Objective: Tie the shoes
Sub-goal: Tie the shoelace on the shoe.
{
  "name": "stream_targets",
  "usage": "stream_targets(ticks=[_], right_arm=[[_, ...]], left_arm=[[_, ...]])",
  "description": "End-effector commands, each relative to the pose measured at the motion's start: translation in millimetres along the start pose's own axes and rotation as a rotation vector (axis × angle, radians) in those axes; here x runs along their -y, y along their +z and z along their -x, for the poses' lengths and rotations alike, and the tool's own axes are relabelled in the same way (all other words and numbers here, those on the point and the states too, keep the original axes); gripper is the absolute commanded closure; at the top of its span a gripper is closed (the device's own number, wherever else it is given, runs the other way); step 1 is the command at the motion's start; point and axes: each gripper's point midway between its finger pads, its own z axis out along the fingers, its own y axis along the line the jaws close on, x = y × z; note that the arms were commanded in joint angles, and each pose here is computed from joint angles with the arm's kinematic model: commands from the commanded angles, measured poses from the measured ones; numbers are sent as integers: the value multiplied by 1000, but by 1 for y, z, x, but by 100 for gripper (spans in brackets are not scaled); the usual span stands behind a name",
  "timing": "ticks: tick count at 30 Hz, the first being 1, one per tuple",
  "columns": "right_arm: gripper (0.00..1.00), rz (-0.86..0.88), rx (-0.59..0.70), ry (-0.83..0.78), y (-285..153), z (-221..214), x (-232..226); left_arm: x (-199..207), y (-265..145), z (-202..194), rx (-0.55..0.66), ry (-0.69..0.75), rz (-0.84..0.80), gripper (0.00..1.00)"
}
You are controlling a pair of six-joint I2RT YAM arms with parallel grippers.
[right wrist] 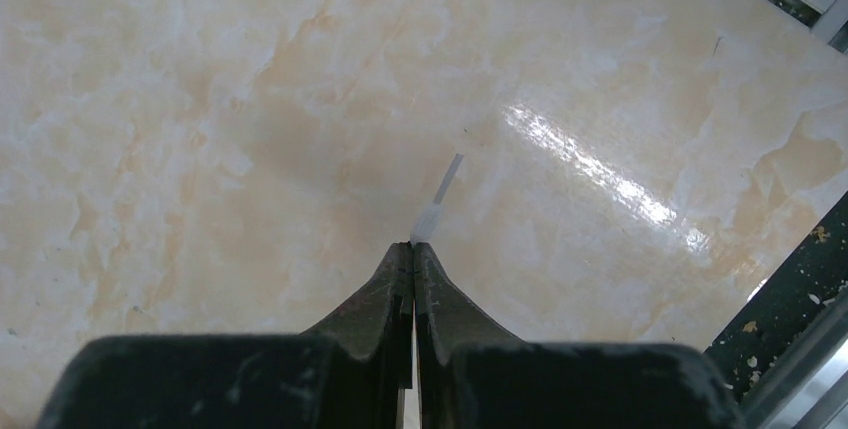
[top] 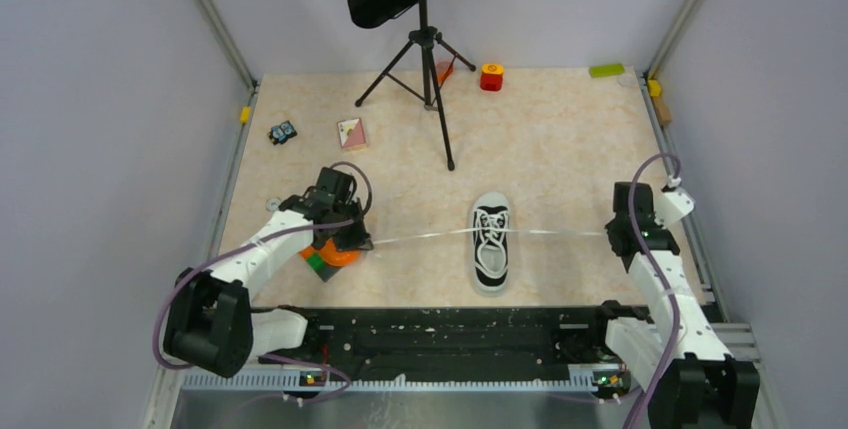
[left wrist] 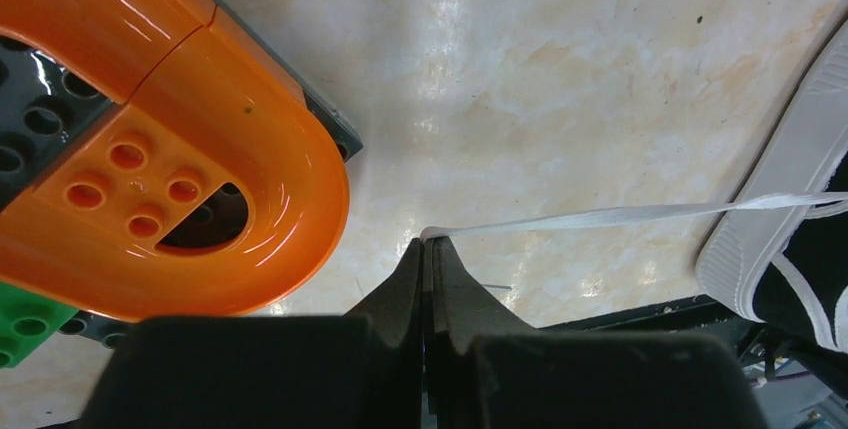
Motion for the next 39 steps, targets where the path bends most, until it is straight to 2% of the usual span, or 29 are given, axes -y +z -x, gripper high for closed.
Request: stream_targets(ticks=[1,9,16,21,28,33,39], right_arm=[[100,-9,-2,5,8,-5,2],[100,28,-32,7,17,-19,-4],[100,22,-55,3,21,-20,-4],[100,12,-67,22,23,-18,0],[100,14,-6,50,12,4,4],[100,27,9,65,9,10,1],[100,2,-34,67,20,-10,7]], left_arm=[[1,1,4,51,-66,-30,100],[-5,24,10,103,-138,-18,100],[-9,27,19,137,-156,6,100],[-11,21,21,153,-144,21,100],[-9,-3,30,196,-112,31,100],[-6,-9,30,197,-104,22,100],[-18,15,17,157,-140,45,100]])
